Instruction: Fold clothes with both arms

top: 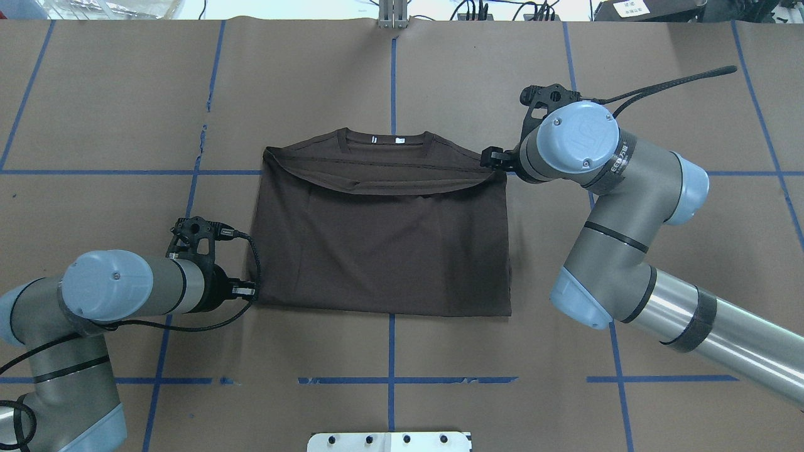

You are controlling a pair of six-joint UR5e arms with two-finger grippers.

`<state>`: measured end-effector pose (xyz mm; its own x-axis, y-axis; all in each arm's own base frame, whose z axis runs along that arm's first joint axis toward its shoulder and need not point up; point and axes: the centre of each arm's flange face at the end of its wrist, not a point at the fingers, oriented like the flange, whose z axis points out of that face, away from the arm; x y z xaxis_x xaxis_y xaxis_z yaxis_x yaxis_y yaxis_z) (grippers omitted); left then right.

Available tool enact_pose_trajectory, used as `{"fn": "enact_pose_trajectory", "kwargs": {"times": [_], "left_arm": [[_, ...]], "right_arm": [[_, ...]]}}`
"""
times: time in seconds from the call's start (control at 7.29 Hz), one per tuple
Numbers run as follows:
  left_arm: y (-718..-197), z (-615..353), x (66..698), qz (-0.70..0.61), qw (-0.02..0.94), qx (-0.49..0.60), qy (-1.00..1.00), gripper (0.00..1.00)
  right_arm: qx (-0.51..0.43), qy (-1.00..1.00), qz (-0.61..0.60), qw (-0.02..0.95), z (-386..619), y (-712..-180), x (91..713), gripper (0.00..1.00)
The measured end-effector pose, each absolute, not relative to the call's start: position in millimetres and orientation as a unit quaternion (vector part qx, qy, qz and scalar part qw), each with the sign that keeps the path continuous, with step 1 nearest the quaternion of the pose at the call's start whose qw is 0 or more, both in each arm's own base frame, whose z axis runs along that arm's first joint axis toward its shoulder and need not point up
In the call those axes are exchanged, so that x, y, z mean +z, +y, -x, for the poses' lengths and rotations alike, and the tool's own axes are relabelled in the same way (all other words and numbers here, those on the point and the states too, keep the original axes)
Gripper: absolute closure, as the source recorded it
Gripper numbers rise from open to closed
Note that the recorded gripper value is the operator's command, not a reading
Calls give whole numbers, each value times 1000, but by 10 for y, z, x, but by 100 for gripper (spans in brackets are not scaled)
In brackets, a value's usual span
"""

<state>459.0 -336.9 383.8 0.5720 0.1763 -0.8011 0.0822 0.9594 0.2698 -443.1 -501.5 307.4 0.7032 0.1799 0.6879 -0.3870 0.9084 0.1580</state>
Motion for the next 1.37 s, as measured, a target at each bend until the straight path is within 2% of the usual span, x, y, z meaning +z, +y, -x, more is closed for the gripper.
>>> {"fn": "enact_pose_trajectory", "kwargs": {"times": [0.27, 0.55, 0.82, 1.23, 1.37], "left_arm": [[-3424, -4475, 3774, -150, 874, 28, 461, 100], [-3907, -4086, 3788, -194, 880, 33, 431, 100], [-4794, -3807, 3835, -241, 889, 19, 390, 100], [-6516, -3728, 3726, -272, 903, -21, 331, 100], [-6931, -3641, 3798, -281, 906, -24, 316, 97]], "right_arm": [[157, -351, -148, 911, 4434, -5017, 3086, 0], [157, -350, -149, 911, 4438, -5018, 3088, 0], [157, -350, -149, 911, 4441, -5018, 3085, 0], [159, -351, -151, 910, 4425, -5020, 3069, 0], [160, -351, -153, 910, 4417, -5024, 3059, 0]]}}
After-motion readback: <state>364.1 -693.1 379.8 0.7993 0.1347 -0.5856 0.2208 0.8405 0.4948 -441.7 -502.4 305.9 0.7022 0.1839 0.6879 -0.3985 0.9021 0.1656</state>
